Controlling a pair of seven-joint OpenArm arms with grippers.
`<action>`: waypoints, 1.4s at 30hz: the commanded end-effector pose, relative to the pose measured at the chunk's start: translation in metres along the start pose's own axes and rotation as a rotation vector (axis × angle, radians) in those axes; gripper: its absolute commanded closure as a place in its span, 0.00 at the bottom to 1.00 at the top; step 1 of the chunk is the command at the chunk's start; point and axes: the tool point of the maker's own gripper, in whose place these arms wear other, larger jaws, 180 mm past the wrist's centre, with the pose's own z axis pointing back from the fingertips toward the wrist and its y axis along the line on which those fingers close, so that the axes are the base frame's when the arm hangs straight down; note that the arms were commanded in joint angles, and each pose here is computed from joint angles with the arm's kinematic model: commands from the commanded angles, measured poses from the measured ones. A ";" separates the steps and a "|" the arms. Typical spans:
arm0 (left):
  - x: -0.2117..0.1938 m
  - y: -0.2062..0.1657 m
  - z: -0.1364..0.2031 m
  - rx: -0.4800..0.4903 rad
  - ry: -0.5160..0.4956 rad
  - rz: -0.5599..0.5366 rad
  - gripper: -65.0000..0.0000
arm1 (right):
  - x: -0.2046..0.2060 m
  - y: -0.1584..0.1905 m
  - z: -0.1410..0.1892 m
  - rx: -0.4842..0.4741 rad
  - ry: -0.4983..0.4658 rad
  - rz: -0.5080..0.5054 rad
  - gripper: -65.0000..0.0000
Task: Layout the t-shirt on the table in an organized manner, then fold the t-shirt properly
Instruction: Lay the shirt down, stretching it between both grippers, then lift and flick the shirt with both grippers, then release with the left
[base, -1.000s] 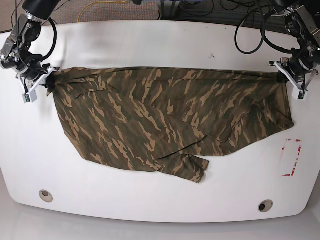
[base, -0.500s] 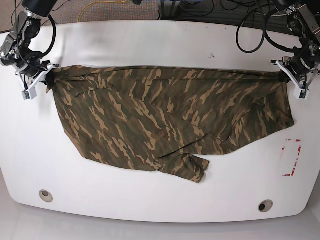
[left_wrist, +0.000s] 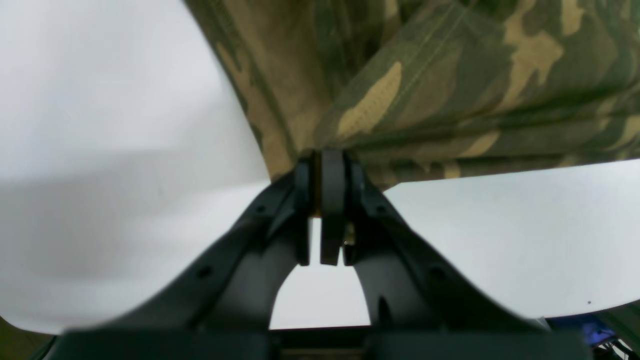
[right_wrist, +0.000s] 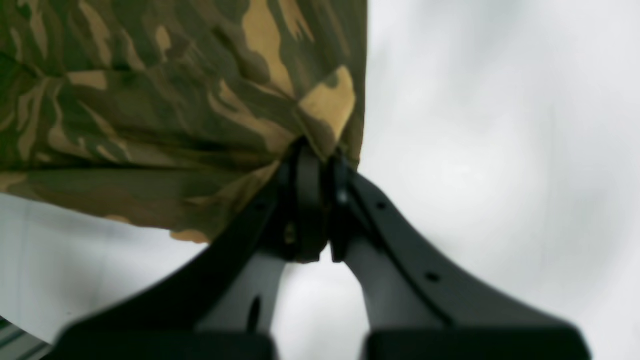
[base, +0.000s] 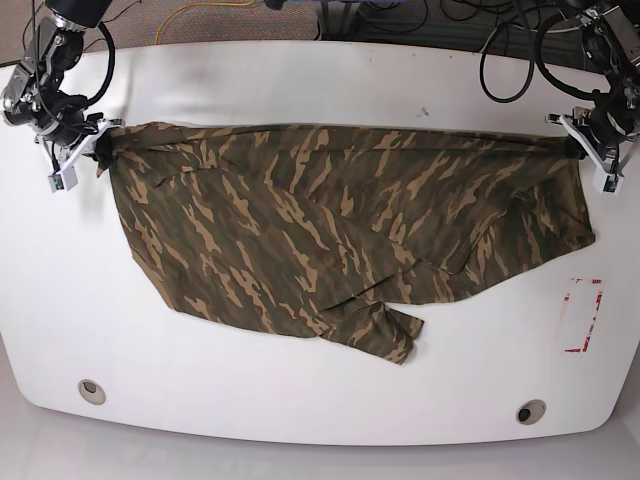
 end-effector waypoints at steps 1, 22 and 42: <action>0.027 0.009 0.008 0.031 -0.073 -0.023 1.00 | 0.020 -0.014 0.013 -0.040 -0.059 0.016 1.00; 0.256 0.005 0.081 0.059 -0.633 -0.097 1.00 | 0.180 -0.028 0.076 -0.155 -0.415 0.178 1.00; 0.411 -0.022 0.240 0.124 -1.089 -0.242 1.00 | 0.357 -0.022 0.192 -0.282 -0.674 0.455 1.00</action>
